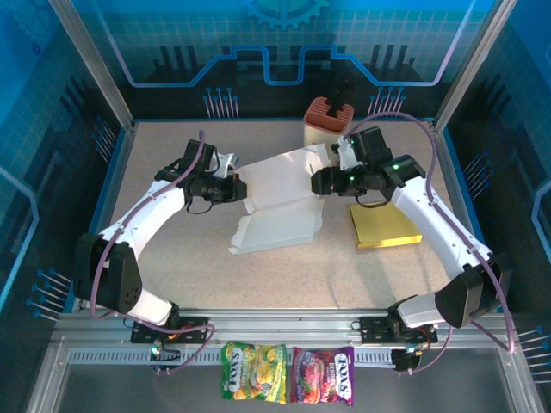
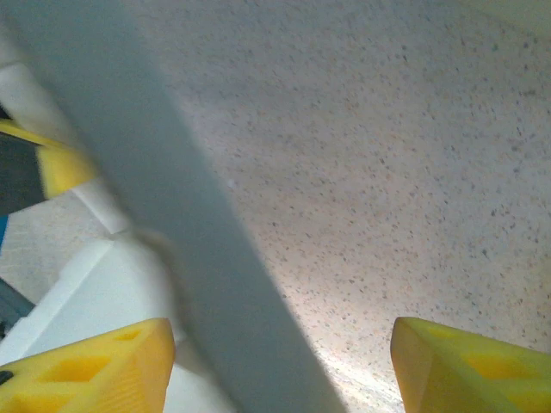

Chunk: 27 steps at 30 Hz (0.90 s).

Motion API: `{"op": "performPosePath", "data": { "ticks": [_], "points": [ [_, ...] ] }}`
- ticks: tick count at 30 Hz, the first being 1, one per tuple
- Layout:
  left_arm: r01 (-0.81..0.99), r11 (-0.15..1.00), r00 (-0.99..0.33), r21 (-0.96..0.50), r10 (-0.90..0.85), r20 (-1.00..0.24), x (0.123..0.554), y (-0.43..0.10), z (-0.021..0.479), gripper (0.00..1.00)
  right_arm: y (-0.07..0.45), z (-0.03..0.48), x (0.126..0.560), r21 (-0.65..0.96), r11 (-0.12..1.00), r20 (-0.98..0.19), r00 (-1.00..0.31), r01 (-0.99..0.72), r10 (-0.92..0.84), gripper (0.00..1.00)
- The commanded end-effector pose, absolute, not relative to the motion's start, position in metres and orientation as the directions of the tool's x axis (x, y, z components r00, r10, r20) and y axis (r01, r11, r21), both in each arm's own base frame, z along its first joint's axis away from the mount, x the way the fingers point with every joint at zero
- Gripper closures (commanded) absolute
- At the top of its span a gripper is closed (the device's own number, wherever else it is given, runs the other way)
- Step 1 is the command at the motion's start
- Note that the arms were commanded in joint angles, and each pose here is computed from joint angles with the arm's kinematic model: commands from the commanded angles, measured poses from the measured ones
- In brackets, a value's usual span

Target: Fold the paper box

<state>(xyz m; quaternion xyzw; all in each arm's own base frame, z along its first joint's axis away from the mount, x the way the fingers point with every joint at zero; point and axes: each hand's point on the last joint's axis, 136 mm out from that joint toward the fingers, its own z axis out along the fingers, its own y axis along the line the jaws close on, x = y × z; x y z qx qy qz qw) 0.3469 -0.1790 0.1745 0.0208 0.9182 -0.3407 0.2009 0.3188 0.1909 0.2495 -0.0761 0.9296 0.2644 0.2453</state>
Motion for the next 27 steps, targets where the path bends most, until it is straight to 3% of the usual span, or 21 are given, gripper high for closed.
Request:
{"op": "performPosePath", "data": {
  "ticks": [1, 7, 13, 16, 27],
  "points": [
    [0.17, 0.73, -0.916, -0.662, -0.13, -0.379, 0.357, -0.182, 0.183, 1.0, 0.183, 0.302, 0.325, 0.49, 0.797, -0.601, -0.799, -0.354, 0.015, 0.31],
    [0.159, 0.703, -0.913, -0.694, -0.162, -0.374, 0.366, -0.182, 0.186, 1.0, 0.172, 0.351, 0.347, 0.622, 0.672, -0.65, -0.744, -0.401, 0.157, 0.31],
    [0.168, 0.67, -0.912, -0.723, -0.173, -0.372, 0.372, -0.181, 0.191, 1.0, 0.158, 0.333, 0.376, 0.705, 0.629, -0.59, -0.764, -0.329, 0.262, 0.45],
    [0.173, 0.65, -0.914, -0.74, -0.175, -0.366, 0.375, -0.182, 0.192, 1.0, 0.162, 0.326, 0.386, 0.72, 0.598, -0.579, -0.78, -0.351, 0.238, 0.56],
    [0.176, 0.623, -0.921, -0.762, -0.169, -0.351, 0.383, -0.186, 0.19, 1.0, 0.185, 0.327, 0.392, 0.758, 0.479, -0.575, -0.8, -0.442, 0.171, 0.57]
  ]
}}
